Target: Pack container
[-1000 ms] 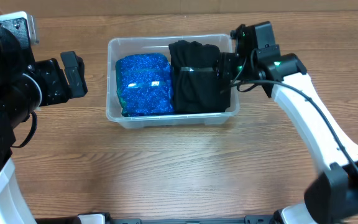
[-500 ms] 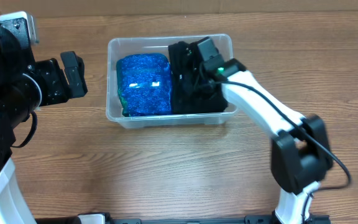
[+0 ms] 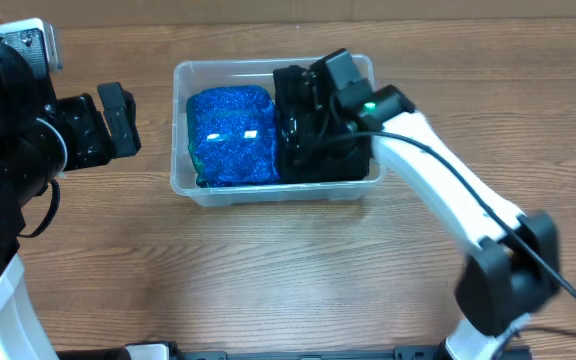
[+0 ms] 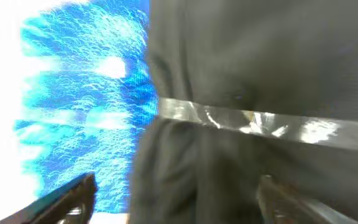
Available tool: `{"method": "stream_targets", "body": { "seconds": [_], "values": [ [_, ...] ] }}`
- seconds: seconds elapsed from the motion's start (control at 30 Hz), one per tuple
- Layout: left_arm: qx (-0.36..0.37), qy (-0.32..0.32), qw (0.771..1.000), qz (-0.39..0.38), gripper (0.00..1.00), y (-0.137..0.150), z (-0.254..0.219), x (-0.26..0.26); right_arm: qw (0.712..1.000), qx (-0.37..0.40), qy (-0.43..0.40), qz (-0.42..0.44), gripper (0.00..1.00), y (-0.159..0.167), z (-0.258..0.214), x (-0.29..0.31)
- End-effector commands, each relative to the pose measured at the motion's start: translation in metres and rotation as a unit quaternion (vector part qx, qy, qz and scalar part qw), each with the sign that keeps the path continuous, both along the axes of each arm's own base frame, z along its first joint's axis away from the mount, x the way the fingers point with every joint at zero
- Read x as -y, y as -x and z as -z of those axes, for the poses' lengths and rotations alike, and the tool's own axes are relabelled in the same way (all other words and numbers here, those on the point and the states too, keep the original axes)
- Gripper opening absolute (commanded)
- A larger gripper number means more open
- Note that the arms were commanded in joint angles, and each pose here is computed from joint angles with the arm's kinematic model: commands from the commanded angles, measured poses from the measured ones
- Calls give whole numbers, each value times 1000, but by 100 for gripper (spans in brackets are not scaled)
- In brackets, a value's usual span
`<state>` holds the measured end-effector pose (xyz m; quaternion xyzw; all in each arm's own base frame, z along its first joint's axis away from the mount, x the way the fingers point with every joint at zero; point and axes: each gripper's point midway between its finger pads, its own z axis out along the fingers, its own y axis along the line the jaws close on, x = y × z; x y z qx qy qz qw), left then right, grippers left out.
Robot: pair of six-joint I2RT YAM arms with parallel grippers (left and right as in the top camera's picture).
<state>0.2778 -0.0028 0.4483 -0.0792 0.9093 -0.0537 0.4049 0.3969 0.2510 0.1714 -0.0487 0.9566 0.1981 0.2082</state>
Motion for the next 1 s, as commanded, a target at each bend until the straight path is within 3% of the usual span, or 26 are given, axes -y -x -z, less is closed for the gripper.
{"method": "stream_targets", "body": {
  "seconds": [0.0,0.17,0.33,0.63,0.83,0.97],
  "values": [
    [6,-10,1000,6,100,1,-3,0,991,127,-31,-26,100,20,-108,17],
    [6,-10,1000,6,100,1,-3,0,980,190,-58,-31,100,60,-174,38],
    [6,-10,1000,6,100,1,-3,0,980,188,-52,-31,100,94,-188,58],
    [6,-10,1000,6,100,1,-3,0,958,278,40,65,100,108,-224,128],
    [6,-10,1000,6,100,1,-3,0,922,379,66,35,100,135,-269,150],
    [6,-10,1000,6,100,1,-3,0,905,414,59,77,100,147,-282,182]
  ]
}}
